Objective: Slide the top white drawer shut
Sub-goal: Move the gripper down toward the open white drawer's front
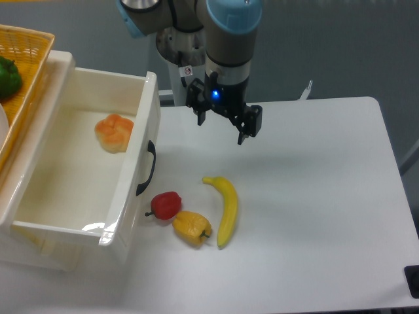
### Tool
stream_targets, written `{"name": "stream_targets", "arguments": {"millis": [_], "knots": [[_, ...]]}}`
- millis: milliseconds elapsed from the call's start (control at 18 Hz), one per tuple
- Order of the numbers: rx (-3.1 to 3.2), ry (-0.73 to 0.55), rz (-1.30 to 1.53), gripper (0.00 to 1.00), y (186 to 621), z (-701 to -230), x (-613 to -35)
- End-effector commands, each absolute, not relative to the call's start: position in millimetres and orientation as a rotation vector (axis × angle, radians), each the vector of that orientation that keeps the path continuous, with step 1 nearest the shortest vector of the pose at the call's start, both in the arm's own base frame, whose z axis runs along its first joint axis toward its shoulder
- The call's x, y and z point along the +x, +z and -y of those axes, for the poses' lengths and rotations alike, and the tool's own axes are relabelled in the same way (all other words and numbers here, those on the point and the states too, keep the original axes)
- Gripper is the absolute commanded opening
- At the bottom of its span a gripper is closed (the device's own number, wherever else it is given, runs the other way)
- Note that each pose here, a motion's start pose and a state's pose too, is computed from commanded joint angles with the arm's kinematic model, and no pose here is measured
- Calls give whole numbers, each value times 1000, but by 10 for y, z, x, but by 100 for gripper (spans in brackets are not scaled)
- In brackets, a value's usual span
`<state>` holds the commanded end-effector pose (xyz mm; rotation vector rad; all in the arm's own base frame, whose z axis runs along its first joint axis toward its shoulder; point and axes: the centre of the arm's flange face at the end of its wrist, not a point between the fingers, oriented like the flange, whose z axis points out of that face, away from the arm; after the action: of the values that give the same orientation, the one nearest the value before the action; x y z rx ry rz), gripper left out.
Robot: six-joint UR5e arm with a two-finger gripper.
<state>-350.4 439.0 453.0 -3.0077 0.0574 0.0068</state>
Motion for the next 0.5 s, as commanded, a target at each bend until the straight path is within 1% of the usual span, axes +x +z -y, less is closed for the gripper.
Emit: {"name": "stream_targets", "arguments": {"millis": [167,389,500], "knots": [[-3022,-20,-51,100,4378,-4404,-3540],[-3032,-38,-52,100,4289,-4423,-3569],[-3051,-71,-62,100,4122,-4434,-3546]]}}
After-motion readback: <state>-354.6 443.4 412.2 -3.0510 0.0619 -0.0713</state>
